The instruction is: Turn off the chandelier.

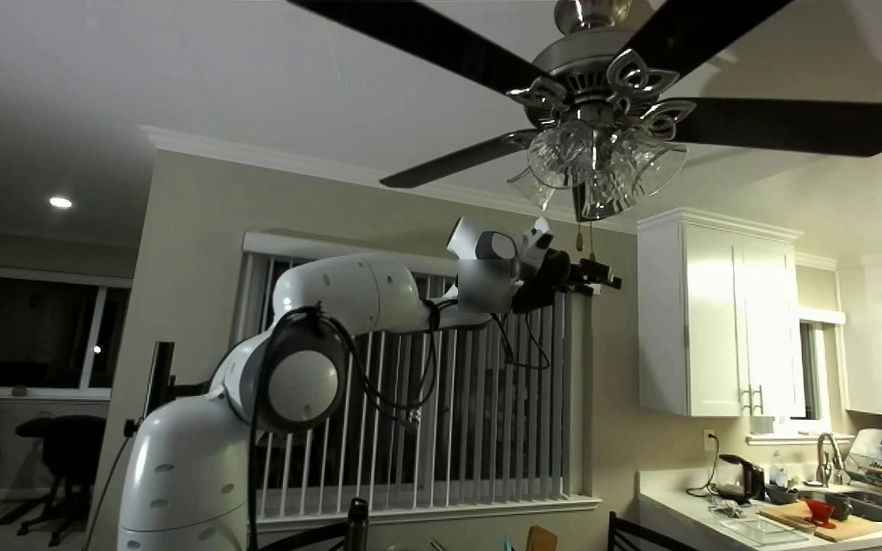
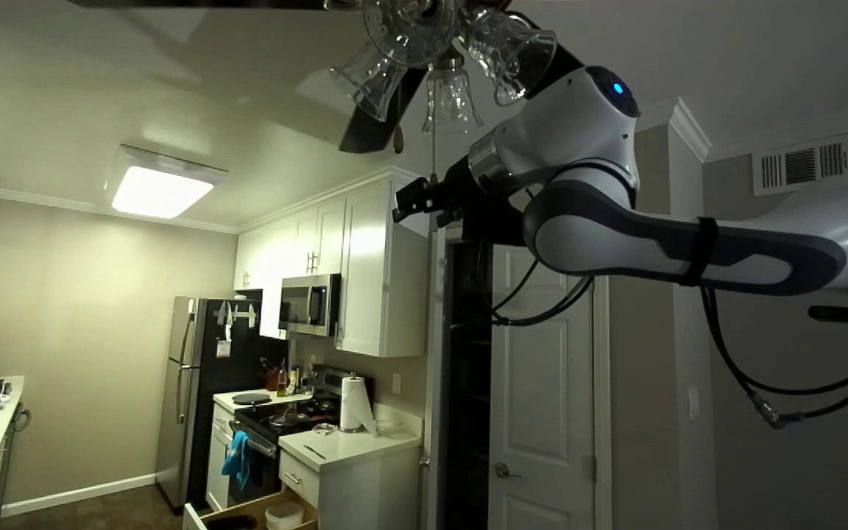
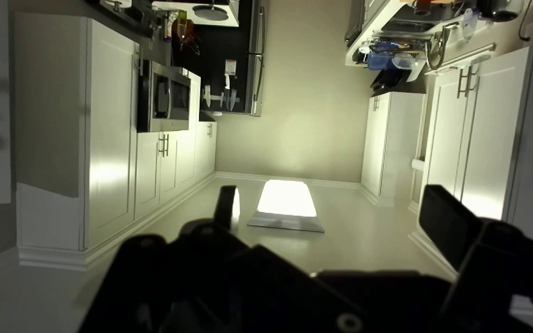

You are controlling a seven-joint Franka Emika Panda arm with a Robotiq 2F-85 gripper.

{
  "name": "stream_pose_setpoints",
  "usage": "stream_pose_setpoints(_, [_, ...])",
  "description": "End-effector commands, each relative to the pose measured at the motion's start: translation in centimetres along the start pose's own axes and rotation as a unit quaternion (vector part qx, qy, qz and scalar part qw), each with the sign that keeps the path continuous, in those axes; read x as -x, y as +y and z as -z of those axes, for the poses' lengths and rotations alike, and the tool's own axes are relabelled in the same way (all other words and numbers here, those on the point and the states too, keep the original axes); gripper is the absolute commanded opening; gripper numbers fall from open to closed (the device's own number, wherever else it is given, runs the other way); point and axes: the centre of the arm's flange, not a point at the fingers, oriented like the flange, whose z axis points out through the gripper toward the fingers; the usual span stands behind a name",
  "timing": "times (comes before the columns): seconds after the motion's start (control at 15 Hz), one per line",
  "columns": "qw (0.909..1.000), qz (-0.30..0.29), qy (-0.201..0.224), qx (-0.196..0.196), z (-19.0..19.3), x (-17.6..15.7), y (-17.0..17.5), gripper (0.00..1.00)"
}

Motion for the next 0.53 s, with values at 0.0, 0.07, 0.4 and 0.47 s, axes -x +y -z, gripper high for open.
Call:
stream_pose_setpoints(0.0, [1.0, 0.0, -0.002, 0.001, -0.09, 0.1, 0.01, 1.0])
stream_pose_setpoints(0.07, [1.0, 0.001, -0.004, 0.002, -0.15, 0.18, 0.01, 1.0])
stream_pose_setpoints(0.4, [1.0, 0.001, -0.005, 0.002, -0.18, 0.21, 0.01, 1.0])
stream_pose_setpoints(0.47, [1.0, 0.001, -0.005, 0.002, -0.18, 0.21, 0.01, 1.0])
